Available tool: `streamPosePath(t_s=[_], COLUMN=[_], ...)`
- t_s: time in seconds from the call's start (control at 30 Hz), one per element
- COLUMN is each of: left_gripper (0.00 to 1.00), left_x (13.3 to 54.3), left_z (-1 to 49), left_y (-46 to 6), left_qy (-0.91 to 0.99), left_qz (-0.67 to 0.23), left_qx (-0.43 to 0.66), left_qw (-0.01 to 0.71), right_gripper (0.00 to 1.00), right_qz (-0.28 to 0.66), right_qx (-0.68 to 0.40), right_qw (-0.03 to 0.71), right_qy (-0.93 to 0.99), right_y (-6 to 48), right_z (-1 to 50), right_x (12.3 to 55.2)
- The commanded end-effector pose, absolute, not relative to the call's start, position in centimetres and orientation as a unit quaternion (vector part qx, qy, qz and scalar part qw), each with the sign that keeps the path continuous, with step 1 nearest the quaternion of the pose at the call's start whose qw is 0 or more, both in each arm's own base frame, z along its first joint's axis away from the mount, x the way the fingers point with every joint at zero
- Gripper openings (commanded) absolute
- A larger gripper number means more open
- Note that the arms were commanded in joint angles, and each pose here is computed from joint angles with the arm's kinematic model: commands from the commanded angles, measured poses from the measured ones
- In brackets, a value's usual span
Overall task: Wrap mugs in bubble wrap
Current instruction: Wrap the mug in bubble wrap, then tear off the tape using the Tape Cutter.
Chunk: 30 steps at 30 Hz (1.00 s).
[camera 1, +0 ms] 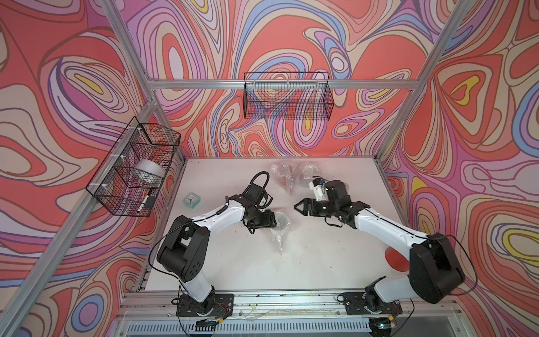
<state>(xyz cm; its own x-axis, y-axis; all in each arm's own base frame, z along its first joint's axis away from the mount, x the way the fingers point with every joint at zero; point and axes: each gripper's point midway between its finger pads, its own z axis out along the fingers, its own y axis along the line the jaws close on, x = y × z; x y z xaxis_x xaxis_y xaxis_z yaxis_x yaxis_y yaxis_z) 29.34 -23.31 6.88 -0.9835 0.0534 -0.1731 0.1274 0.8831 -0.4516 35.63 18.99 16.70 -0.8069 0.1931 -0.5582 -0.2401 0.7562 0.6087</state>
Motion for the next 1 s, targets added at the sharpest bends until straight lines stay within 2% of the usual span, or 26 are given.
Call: streamPosePath(t_s=[0.0, 0.13, 0.3, 0.5, 0.67, 0.97], left_gripper=[0.63, 0.61, 0.60, 0.60, 0.60, 0.60], left_x=[28.6, 28.8, 28.8, 29.0, 29.0, 28.9], left_z=[5.1, 5.3, 5.3, 5.7, 5.6, 5.8], left_y=[-22.3, -22.3, -22.3, -22.3, -22.3, -22.4], left_qy=[0.977, 0.977, 0.978, 0.978, 0.978, 0.977], left_qz=[-0.205, -0.204, -0.201, -0.200, -0.200, -0.205], left_qx=[0.031, 0.027, 0.028, 0.028, 0.025, 0.020], left_qw=[0.050, 0.053, 0.049, 0.049, 0.047, 0.049], right_gripper=[0.66, 0.51, 0.37, 0.30, 0.29, 0.31], right_qz=[0.344, 0.332, 0.329, 0.338, 0.343, 0.360], right_qx=[0.090, 0.178, 0.230, 0.241, 0.250, 0.248], right_qw=[0.296, 0.281, 0.275, 0.255, 0.217, 0.197], right_qy=[0.887, 0.882, 0.874, 0.873, 0.879, 0.877], right_y=[12.5, 5.5, 0.5, -0.7, -0.7, -0.3], right_z=[15.0, 13.8, 12.4, 10.3, 7.6, 5.8], right_x=[37.0, 38.9, 41.4, 43.6, 44.4, 44.8])
